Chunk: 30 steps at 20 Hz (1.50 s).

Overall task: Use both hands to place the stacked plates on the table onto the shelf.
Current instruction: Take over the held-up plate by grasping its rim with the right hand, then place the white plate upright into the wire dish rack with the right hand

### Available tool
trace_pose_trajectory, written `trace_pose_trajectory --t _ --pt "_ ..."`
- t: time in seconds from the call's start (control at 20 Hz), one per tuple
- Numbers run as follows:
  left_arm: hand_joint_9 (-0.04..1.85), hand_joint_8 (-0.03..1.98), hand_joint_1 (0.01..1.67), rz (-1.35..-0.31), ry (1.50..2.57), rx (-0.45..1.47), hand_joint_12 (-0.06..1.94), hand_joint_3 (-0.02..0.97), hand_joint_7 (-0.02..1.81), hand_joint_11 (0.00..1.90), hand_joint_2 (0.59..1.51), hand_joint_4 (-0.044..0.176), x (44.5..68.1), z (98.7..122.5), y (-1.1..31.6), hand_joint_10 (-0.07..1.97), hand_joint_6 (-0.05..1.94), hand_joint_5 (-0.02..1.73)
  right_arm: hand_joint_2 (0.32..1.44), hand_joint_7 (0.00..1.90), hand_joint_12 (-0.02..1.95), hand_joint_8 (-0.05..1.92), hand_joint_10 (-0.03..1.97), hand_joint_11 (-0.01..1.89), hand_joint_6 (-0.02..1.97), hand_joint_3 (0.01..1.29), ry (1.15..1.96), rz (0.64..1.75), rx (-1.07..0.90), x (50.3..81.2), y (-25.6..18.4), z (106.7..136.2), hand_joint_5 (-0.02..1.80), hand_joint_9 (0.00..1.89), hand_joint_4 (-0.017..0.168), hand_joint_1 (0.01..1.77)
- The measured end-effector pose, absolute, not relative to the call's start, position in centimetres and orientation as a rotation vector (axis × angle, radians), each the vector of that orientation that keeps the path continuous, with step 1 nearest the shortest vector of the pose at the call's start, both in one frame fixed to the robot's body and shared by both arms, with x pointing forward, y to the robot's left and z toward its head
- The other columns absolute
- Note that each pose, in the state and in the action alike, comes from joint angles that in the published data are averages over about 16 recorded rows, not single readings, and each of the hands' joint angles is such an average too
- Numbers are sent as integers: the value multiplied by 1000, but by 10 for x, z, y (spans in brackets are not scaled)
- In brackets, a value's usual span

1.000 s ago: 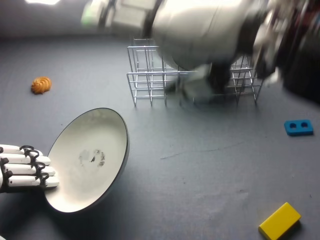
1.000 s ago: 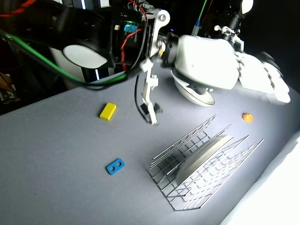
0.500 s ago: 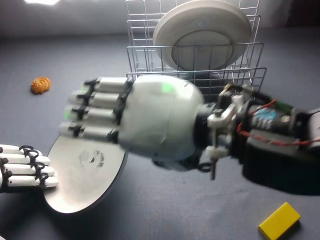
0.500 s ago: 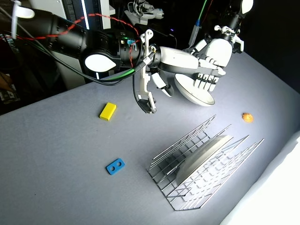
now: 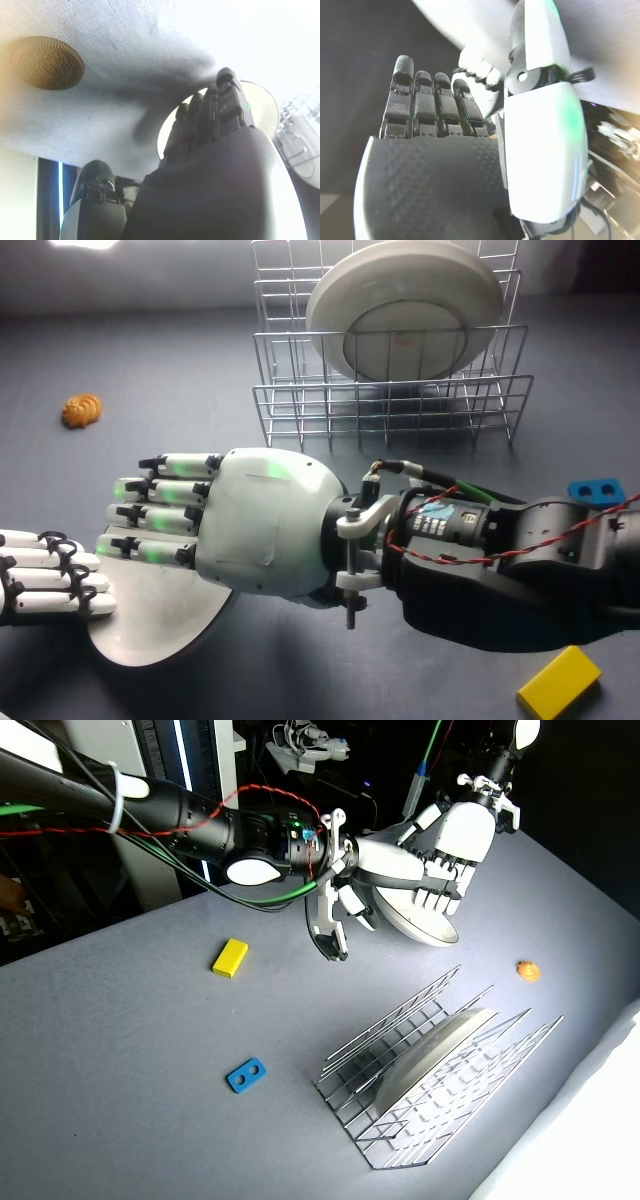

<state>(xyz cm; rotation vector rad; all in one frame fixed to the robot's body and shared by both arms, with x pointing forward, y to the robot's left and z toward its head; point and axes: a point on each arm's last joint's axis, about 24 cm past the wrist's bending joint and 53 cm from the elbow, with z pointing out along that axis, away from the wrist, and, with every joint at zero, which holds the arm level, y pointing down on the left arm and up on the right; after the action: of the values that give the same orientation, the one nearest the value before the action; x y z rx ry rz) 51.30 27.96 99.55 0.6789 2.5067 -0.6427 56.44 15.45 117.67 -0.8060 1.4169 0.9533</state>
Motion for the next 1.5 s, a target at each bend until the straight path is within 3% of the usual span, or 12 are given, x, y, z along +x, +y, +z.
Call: trace_pose_trajectory --t 0.3,0.5,0.9,1.1,1.25,1.5 --pt "-18 -13 14 -642 2507 676 12 19 -6 22 1125 -4 513 996 280 -33 -7 19 926 43 448 19 -4 26 22 14 1436 964 -800 568 170 1163 57 45 4 1277" --pt "-17 -13 14 -641 2507 673 12 20 -6 22 1126 -5 514 996 280 -33 -8 16 947 238 733 79 104 130 127 14 1428 970 -789 569 176 1164 228 240 2 1266" --pt "-3 -12 14 -641 2488 637 12 20 1 28 1126 -5 523 1001 280 -22 -11 14 985 688 1316 473 502 473 457 14 1400 976 -775 569 180 1171 616 732 -4 1226" --pt "6 -8 14 -631 2447 580 11 20 14 27 1125 -4 541 1013 282 -12 -6 16 1002 901 1567 716 721 627 621 14 1389 972 -770 571 179 1175 787 944 -7 1200" --pt "13 -6 14 -624 2399 530 11 20 24 27 1125 -2 559 1028 284 -4 -1 19 998 938 1589 872 826 681 680 14 1388 970 -769 570 176 1176 811 982 -8 1192" --pt "20 -2 14 -622 2273 449 11 21 41 24 1123 2 598 1066 286 4 11 26 994 964 1593 963 893 678 710 15 1390 965 -773 569 166 1183 824 964 -8 1192"
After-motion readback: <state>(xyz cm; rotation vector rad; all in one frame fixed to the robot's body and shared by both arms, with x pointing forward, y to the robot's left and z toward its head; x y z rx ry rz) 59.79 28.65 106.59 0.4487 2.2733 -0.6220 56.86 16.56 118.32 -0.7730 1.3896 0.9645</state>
